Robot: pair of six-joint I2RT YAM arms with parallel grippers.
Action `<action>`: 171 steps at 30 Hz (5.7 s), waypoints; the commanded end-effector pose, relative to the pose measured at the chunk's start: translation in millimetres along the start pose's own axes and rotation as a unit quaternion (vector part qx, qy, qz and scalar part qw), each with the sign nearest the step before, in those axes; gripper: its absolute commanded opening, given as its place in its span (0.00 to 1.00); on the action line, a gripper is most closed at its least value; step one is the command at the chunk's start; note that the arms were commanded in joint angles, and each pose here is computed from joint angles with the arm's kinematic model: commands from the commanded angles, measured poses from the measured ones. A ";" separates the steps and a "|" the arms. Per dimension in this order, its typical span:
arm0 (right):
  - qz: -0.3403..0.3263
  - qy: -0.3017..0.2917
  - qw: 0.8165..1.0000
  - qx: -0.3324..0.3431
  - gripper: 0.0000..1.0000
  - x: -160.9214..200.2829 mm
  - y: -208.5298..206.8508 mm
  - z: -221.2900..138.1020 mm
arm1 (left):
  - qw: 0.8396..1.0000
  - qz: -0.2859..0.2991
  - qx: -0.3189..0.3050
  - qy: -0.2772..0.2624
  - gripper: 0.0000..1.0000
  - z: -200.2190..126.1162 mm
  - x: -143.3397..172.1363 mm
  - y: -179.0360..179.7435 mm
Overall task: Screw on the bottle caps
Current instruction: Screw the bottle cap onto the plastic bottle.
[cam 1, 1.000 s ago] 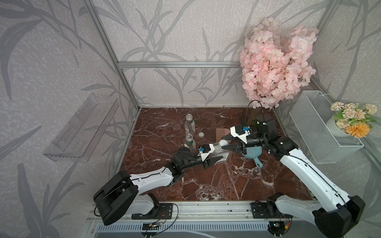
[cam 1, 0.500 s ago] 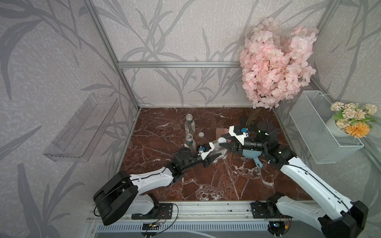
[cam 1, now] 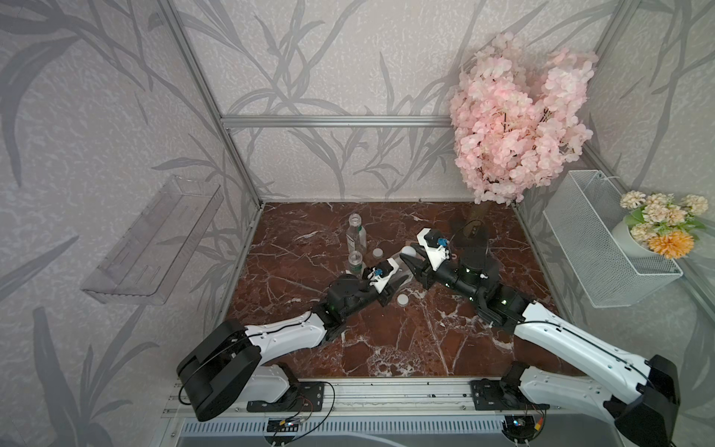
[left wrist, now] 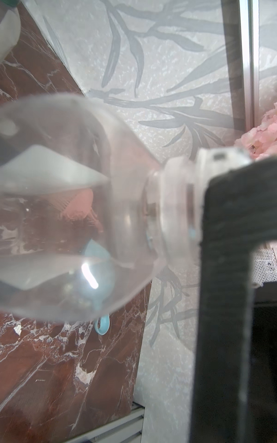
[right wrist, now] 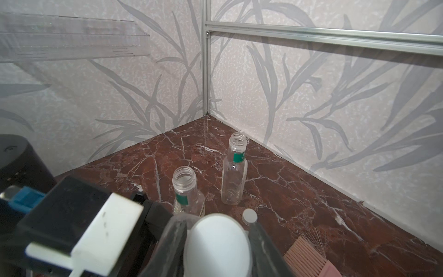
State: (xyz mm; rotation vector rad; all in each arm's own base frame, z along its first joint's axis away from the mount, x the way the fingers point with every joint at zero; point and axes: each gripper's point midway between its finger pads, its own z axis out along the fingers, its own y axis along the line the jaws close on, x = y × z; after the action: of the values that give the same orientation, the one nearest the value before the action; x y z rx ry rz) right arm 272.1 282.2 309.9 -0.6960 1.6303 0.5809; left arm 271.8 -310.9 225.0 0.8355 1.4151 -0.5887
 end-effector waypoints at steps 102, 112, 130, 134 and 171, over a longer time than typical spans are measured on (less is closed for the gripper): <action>-0.014 0.111 0.994 -0.016 0.15 53.0 0.6 -7.3 | 0.981 0.037 -0.014 -0.189 0.18 -19.9 -112.9 6.6; 0.005 0.092 0.992 0.092 0.14 66.2 4.6 21.7 | 0.983 0.029 -0.097 -0.150 0.16 -14.6 -92.0 28.6; -0.021 0.091 0.995 0.021 0.99 17.0 12.2 -54.9 | 0.985 -0.037 -0.156 -0.056 0.16 -9.0 -31.1 53.2; -0.031 0.098 0.995 0.010 0.99 18.1 -1.8 -80.2 | 0.990 -0.033 -0.124 -0.058 0.16 -10.8 -33.5 44.6; -0.146 0.073 0.938 -0.305 0.56 -3.3 45.9 -75.7 | 0.975 0.025 0.204 -0.082 0.15 -26.4 -42.0 -71.2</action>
State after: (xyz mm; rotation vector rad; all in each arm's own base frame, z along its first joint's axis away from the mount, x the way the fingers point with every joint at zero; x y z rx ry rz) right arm 186.2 262.9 321.1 -1.4430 1.4377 0.8573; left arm 199.8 -338.3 241.4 1.1221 1.2014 -0.9088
